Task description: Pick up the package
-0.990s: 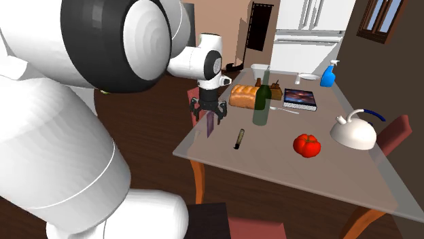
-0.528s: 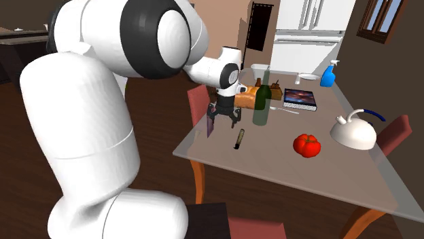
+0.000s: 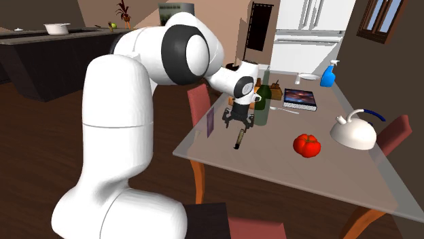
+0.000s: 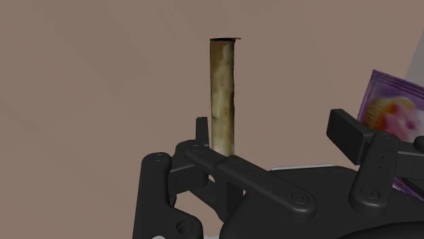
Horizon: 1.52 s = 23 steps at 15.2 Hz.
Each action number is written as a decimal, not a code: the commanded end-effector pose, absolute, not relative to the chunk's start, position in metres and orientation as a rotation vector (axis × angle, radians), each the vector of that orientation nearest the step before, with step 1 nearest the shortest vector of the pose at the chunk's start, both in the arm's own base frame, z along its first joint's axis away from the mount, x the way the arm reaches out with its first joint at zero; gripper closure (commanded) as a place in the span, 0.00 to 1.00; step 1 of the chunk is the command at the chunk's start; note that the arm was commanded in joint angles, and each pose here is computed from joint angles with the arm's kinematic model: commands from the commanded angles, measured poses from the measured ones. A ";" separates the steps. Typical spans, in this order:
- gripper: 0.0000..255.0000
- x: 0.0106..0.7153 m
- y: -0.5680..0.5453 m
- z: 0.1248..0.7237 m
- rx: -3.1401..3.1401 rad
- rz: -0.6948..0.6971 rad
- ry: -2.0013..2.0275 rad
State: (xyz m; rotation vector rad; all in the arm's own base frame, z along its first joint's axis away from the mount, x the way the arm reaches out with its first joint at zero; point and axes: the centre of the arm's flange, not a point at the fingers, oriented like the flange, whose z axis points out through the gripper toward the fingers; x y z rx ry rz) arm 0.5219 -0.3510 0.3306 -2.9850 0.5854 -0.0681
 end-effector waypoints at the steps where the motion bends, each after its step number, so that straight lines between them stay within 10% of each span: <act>1: 0.00 0.533 -0.372 0.317 -2.972 -0.072 0.603; 12: 0.00 0.539 -0.384 0.269 -2.964 -0.075 0.613; 13: 1.00 0.539 -0.384 0.269 -2.964 -0.075 0.613; 23: 1.00 0.539 -0.384 0.274 -2.964 -0.075 0.613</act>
